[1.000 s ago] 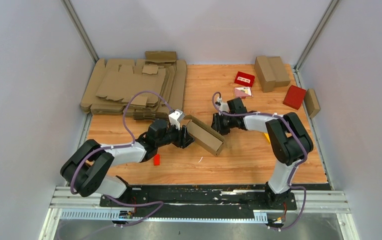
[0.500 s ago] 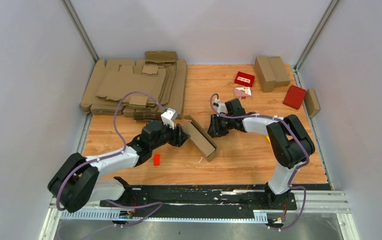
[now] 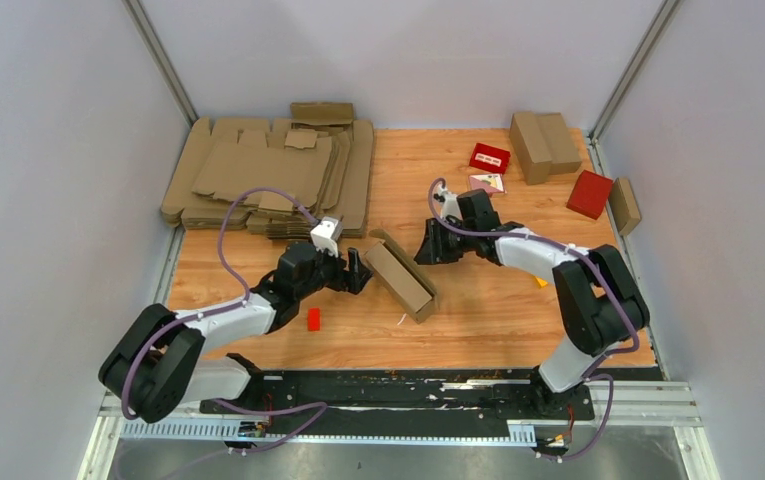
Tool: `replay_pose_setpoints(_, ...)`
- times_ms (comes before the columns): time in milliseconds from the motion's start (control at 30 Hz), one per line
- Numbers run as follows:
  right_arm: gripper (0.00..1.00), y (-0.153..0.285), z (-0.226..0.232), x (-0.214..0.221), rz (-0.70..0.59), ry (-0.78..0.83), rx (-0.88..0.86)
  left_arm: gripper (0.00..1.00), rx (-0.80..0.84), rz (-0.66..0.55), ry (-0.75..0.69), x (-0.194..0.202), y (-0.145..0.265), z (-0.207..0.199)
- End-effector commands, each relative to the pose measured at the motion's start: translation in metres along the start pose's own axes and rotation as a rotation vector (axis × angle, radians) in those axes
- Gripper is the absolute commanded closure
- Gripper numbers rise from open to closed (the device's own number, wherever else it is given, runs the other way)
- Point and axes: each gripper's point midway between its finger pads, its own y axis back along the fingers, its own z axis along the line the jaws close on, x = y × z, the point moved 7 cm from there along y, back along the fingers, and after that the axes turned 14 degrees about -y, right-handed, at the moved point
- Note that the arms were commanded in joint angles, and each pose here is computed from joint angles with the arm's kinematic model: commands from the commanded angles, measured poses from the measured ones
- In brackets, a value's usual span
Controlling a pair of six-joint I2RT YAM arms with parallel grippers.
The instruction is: Fold the paper box
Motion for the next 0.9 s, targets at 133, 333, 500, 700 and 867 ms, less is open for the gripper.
replay_pose_setpoints(133, 0.63, 0.029, 0.027, -0.017, -0.098, 0.061, -0.029, 0.11, -0.009, -0.174, 0.002, -0.041, -0.001, 0.001)
replay_pose_setpoints(333, 0.56, 0.035, 0.037, -0.021, -0.107, 0.053, -0.062, 0.19, 0.020, -0.191, 0.007, -0.053, -0.002, -0.002)
replay_pose_setpoints(500, 0.55, 0.033, 0.048, -0.022, -0.067, 0.029, -0.147, 0.25, 0.044, -0.116, 0.021, -0.051, -0.017, -0.003)
replay_pose_setpoints(700, 0.50, 0.041, 0.048, -0.024, -0.082, 0.020, -0.160, 0.34, 0.054, -0.035, 0.025, -0.038, -0.033, -0.001)
replay_pose_setpoints(867, 0.48, 0.042, 0.053, -0.023, -0.043, 0.006, -0.245, 0.43, 0.068, -0.005, 0.027, -0.030, -0.040, -0.001)
